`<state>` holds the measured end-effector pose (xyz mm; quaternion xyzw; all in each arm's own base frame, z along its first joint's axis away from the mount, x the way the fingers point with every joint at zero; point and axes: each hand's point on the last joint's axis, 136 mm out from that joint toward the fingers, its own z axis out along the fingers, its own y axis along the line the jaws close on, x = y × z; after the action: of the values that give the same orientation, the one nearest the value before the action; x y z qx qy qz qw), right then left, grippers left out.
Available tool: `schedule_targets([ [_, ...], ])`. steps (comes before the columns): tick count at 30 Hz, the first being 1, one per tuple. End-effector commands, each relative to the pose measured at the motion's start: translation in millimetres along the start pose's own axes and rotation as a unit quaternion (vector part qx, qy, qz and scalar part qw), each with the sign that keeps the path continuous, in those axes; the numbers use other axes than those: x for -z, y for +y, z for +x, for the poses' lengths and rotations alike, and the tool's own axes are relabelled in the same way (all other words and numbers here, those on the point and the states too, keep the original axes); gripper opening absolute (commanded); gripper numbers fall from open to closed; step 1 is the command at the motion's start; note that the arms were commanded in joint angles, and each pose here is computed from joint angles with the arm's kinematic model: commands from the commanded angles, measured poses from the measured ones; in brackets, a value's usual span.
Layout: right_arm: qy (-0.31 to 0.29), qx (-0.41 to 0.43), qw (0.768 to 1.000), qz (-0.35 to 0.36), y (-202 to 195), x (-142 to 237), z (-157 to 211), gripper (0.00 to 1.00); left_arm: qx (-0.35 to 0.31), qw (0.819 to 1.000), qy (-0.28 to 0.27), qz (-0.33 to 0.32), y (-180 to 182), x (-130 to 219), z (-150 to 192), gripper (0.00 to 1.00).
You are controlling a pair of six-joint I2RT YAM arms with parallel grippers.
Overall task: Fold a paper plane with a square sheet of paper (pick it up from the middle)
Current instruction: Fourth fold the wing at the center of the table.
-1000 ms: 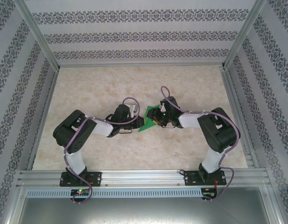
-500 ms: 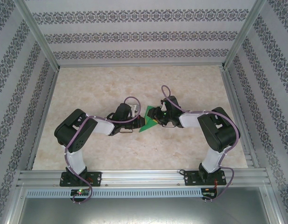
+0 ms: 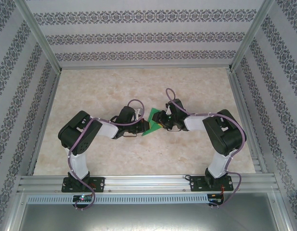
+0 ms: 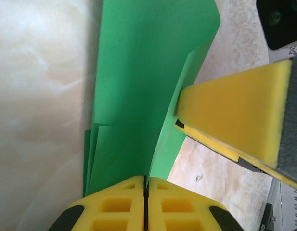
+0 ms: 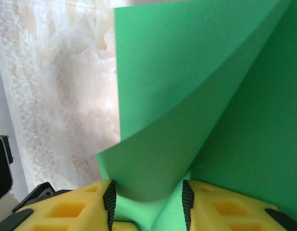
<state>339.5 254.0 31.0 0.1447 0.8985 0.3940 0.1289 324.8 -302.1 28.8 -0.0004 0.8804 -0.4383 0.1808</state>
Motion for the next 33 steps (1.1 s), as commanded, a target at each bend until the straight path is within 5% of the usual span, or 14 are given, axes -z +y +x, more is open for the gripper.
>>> schedule_targets([
  [1, 0.006, -0.005, 0.999, 0.032, -17, -5, 1, 0.44, 0.009, 1.000, 0.010, 0.014, -5, -3, -4, 0.11],
  [7, 0.010, -0.013, 0.997, 0.080, -33, -5, 4, 0.41, 0.005, 1.000, 0.007, 0.011, -6, 0, -6, 0.12],
  [23, 0.013, -0.008, 0.998, 0.068, -31, -6, 8, 0.48, 0.037, 0.998, -0.044, 0.004, 5, 12, -16, 0.09],
  [33, 0.026, -0.008, 0.988, 0.154, -51, -5, 14, 0.44, 0.035, 0.999, -0.042, 0.003, 4, 15, -17, 0.13],
])
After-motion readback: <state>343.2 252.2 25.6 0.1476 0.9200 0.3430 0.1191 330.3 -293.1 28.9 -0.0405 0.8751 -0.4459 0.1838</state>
